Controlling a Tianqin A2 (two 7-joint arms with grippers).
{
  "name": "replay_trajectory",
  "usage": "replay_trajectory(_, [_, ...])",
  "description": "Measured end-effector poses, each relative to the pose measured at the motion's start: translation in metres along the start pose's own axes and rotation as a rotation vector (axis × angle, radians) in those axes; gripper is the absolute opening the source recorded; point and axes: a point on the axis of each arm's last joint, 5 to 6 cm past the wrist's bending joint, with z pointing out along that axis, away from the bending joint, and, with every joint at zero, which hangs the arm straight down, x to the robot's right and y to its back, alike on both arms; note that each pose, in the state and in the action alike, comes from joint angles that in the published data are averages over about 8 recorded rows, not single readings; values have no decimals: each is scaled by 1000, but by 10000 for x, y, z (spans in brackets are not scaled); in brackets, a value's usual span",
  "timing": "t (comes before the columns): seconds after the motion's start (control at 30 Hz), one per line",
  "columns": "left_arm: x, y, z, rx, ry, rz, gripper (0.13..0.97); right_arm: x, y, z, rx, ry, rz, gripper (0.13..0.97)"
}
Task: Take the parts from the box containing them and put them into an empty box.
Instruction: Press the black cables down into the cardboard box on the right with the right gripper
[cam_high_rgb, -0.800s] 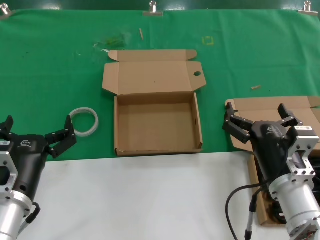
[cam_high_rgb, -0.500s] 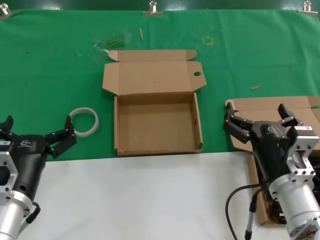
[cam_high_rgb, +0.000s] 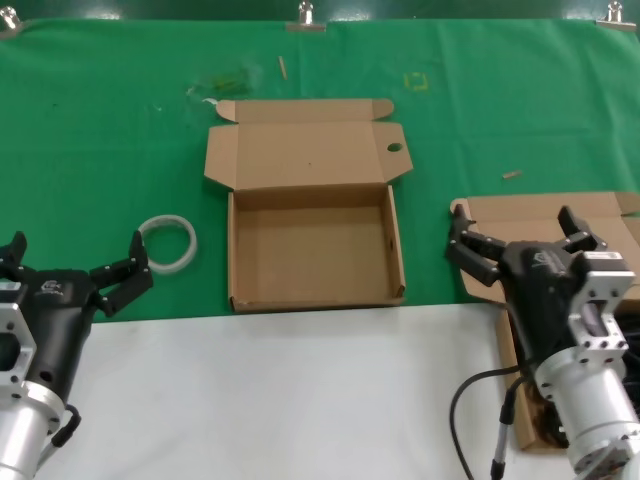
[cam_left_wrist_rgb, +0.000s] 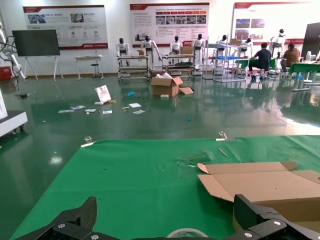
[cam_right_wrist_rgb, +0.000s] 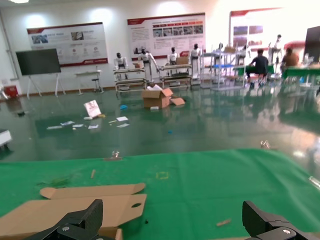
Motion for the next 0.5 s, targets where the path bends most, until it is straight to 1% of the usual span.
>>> replay_trajectory(0.13, [0, 0, 0, 0, 0, 0, 965, -82, -9, -7, -2, 20, -28, 966])
replay_trajectory(0.27, [0, 0, 0, 0, 0, 0, 965, -239, -22, -24, -21, 50, -43, 966])
replay_trajectory(0.4, [0, 0, 0, 0, 0, 0, 965, -414, -40, -56, -71, 91, -79, 966])
replay_trajectory(0.5, [0, 0, 0, 0, 0, 0, 965, -490, -48, -90, -123, 131, -138, 966])
